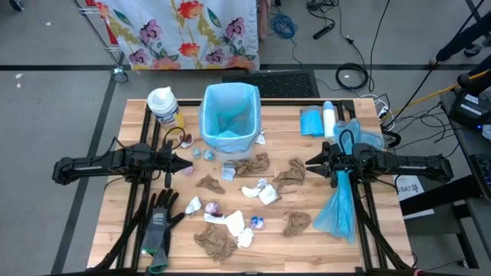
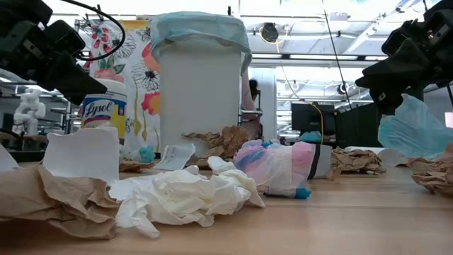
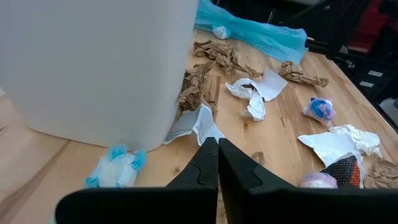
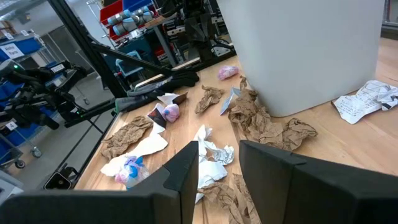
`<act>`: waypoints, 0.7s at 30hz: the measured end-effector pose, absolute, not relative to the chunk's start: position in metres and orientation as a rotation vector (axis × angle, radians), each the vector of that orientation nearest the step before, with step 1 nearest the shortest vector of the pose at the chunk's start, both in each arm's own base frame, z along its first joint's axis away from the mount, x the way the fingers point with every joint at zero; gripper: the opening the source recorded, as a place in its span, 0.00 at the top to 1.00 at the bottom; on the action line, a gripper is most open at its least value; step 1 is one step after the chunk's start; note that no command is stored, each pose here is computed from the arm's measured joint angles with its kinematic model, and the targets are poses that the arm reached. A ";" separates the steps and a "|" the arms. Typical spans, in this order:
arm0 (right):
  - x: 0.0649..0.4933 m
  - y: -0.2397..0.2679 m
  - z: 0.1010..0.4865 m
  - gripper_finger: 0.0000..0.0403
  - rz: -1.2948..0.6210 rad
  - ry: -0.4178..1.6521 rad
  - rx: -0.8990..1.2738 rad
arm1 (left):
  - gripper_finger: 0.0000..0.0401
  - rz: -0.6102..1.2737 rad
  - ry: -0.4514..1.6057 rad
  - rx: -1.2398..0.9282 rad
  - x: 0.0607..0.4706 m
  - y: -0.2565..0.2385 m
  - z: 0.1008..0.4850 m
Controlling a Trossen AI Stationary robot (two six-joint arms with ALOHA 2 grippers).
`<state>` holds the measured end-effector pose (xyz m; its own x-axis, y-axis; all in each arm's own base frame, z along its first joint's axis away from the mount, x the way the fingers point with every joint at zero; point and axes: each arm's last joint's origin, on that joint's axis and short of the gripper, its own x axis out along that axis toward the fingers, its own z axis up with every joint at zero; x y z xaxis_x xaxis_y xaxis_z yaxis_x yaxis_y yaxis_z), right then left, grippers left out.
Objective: Place trash/remove bag and relplace
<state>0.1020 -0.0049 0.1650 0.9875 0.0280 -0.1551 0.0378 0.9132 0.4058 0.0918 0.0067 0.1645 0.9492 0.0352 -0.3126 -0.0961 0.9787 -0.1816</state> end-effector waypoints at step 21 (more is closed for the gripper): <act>0.102 -0.007 0.165 0.73 -0.029 0.157 0.422 | 0.99 0.067 0.314 -0.196 0.092 0.007 0.164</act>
<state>0.1020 -0.0071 0.1647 0.9874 0.0047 -0.1580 0.0606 0.9121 0.4055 0.0919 0.0067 0.1644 0.9491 0.0352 -0.3129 -0.0961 0.9787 -0.1813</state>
